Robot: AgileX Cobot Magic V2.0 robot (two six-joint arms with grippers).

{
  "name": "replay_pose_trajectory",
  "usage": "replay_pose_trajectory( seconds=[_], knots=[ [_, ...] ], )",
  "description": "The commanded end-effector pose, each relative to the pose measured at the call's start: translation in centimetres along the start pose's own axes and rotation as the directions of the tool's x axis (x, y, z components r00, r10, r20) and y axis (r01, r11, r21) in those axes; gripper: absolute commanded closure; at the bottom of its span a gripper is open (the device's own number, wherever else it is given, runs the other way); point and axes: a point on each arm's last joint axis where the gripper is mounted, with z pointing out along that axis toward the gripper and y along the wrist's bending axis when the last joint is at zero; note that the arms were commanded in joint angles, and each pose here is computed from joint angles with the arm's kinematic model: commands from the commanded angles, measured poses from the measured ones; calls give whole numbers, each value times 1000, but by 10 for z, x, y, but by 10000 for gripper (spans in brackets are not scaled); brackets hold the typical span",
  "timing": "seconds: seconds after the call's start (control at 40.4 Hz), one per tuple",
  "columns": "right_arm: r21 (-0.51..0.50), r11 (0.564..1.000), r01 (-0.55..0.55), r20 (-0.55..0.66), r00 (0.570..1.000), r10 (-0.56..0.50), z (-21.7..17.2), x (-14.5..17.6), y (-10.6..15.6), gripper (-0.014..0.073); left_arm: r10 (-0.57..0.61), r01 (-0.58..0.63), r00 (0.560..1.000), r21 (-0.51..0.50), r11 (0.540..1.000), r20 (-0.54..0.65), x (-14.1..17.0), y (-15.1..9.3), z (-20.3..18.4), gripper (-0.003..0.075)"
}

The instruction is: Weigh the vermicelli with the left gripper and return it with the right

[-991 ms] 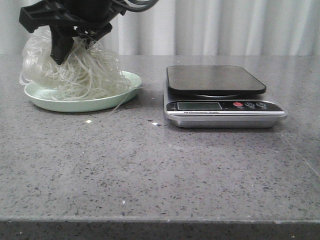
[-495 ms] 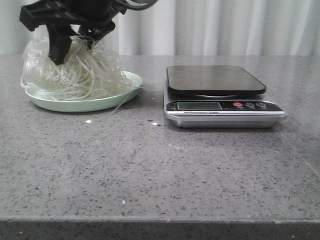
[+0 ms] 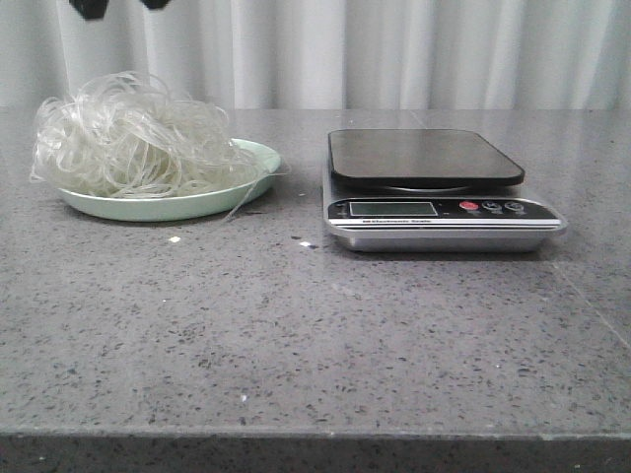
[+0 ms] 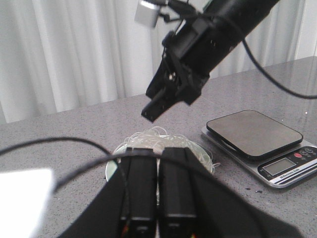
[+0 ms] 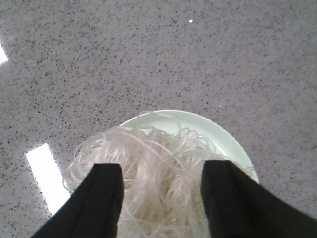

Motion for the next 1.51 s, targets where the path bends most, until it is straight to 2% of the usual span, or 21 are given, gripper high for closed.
replay_pose_trajectory(
  seconds=[0.0, 0.149, 0.198, 0.322, 0.57, 0.694, 0.818, 0.966, 1.14, 1.486],
  knots=[
    [60, 998, -6, 176, 984, -5, -65, -26, -11, 213, -5, 3, 995, 16, 1000, 95, -15, -1, -1, 584],
    [119, 992, -46, 212, 977, 20, -99, -25, -36, 459, -5, 3, 995, 16, 1000, 95, -15, -1, -1, 584],
    [143, 987, -77, 225, 973, 43, -110, -23, -48, 433, -5, 3, 995, 16, 1000, 95, -15, -1, -1, 584],
    [205, 966, -156, 237, 966, 106, -135, -14, -79, 443, -5, 3, 995, 16, 1000, 95, -15, -1, -1, 584],
    [347, 887, -305, 238, 943, 232, -183, 19, -145, 443, -5, 3, 995, 16, 1000, 95, -15, -1, -1, 584],
    [371, 851, -373, 282, 918, 280, -203, 33, -166, 443, -5, 3, 995, 16, 1000, 95, -15, -1, -1, 584],
    [386, 823, -416, 306, 900, 312, -205, 48, -179, 443, -5, 3, 995, 16, 1000, 95, -15, -1, -1, 584],
    [404, 798, -447, 305, 888, 343, -191, 75, -181, 443, -5, 3, 995, 16, 1000, 95, -15, -1, -1, 584],
    [420, 771, -479, 365, 867, 340, -183, 112, -163, 443, -5, 3, 995, 16, 1000, 95, -15, -1, -1, 584],
    [458, 727, -512, 493, 827, 272, -211, 201, -86, 443, -5, 3, 995, 16, 1000, 95, -15, -1, -1, 584]
  ],
)
